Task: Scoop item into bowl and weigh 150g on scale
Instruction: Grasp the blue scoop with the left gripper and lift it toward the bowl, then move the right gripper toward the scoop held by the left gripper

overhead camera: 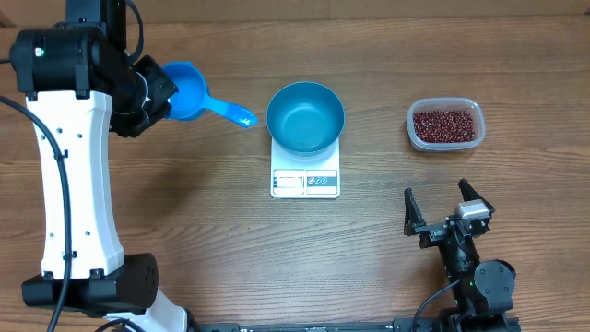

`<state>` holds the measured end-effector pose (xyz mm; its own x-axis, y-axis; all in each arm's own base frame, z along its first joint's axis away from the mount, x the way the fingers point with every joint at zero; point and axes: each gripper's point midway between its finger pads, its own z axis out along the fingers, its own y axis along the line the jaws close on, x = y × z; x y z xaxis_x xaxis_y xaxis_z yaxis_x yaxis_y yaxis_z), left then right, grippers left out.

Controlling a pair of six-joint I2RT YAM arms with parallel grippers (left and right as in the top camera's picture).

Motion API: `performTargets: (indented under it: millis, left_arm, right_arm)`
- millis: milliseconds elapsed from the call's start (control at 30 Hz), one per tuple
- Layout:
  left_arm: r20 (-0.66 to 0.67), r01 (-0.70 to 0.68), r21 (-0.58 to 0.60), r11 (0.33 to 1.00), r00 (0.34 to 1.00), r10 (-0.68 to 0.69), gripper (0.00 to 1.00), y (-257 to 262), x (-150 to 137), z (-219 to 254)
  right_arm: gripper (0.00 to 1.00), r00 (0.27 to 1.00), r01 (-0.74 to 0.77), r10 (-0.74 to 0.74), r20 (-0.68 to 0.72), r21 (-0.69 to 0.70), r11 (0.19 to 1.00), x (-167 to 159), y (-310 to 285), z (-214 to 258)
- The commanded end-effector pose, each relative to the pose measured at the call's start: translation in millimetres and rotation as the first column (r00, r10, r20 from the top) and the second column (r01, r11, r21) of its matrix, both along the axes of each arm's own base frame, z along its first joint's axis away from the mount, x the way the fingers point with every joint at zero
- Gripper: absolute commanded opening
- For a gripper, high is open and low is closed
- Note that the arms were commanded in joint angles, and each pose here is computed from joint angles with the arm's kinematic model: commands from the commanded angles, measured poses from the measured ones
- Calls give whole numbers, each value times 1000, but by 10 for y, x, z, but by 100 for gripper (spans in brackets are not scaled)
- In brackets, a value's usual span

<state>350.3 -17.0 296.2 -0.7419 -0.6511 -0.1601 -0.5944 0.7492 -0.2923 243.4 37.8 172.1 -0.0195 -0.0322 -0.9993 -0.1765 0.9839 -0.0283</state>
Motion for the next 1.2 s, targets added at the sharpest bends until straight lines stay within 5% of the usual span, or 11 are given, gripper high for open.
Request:
performTargets:
  millis: [0, 867, 1167]
  left_arm:
    - [7, 84, -121, 989, 996, -83, 5, -276, -25, 36]
    - [-12, 290, -127, 949, 956, -294, 4, -1021, -217, -12]
    - [-12, 338, -122, 933, 940, -342, 4, -1184, -282, -15]
  right_arm:
    - [100, 1000, -1, 1, 4, 2, 1000, 0, 3, -19]
    - [100, 1000, 1, -1, 5, -3, 1000, 1, 0, -17]
    - [100, 966, 34, -40, 257, 27, 999, -57, -68, 612]
